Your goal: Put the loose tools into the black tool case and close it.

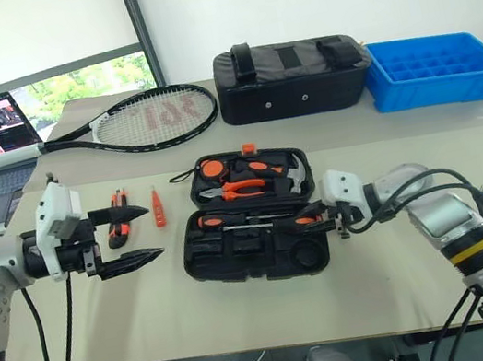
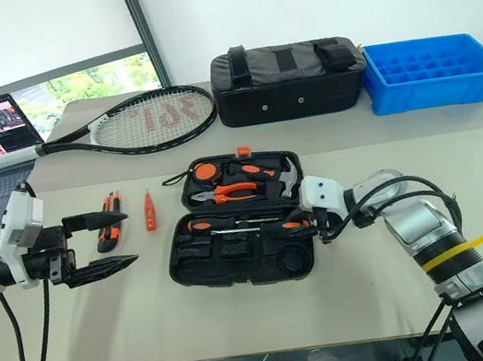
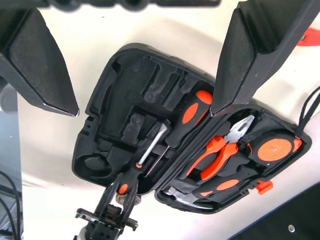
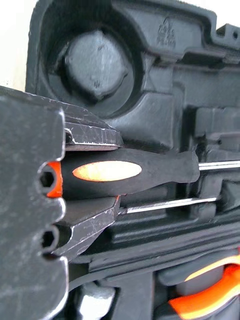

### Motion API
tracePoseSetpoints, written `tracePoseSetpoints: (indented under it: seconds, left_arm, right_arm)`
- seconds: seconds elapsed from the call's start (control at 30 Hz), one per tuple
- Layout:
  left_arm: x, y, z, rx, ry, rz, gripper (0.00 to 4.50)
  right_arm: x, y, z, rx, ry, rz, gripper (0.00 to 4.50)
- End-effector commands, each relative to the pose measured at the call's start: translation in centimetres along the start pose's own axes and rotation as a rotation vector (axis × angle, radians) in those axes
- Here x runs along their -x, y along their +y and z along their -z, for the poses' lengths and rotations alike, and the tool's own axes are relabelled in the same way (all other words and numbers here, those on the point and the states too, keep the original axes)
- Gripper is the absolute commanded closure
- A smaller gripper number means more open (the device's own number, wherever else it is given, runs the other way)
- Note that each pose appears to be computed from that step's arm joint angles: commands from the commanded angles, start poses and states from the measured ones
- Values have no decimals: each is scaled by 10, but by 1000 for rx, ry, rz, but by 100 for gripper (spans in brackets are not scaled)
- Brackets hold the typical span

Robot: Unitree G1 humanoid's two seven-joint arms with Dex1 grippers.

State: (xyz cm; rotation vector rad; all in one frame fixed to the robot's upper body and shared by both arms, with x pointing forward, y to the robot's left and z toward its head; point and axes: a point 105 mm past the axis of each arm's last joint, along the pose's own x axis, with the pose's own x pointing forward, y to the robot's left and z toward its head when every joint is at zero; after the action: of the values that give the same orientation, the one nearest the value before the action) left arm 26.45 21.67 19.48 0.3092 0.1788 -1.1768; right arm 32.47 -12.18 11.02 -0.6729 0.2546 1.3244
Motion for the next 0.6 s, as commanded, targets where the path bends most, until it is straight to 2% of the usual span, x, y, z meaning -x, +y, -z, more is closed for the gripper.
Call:
tracePoseSetpoints:
  seconds: [0.03,0.13,0.27,0.3,0.47,0.53,0.6]
  left_arm:
    - [8,0,-9,-45,-3,-23,0]
    - [8,0,-9,-46,-4,-23,0]
    - [8,1,-8,-51,-3,-23,0]
    - [8,2,-8,-52,-3,-23,0]
    - [8,4,-7,-57,-4,-19,0]
    - [7,5,-6,-57,-6,-17,0]
    - [7,5,-5,-57,-8,-14,0]
  right_arm:
    - [-1,-6,-8,37,-16,13,252]
    - [0,-11,-12,33,-36,40,162]
    - [4,-19,-22,53,-83,85,21]
    - [5,-21,-24,56,-95,96,5]
    - [12,-37,-49,-51,-271,201,5]
    - [10,-37,-59,-93,-363,208,57]
    - [3,-30,-61,-129,-399,189,112]
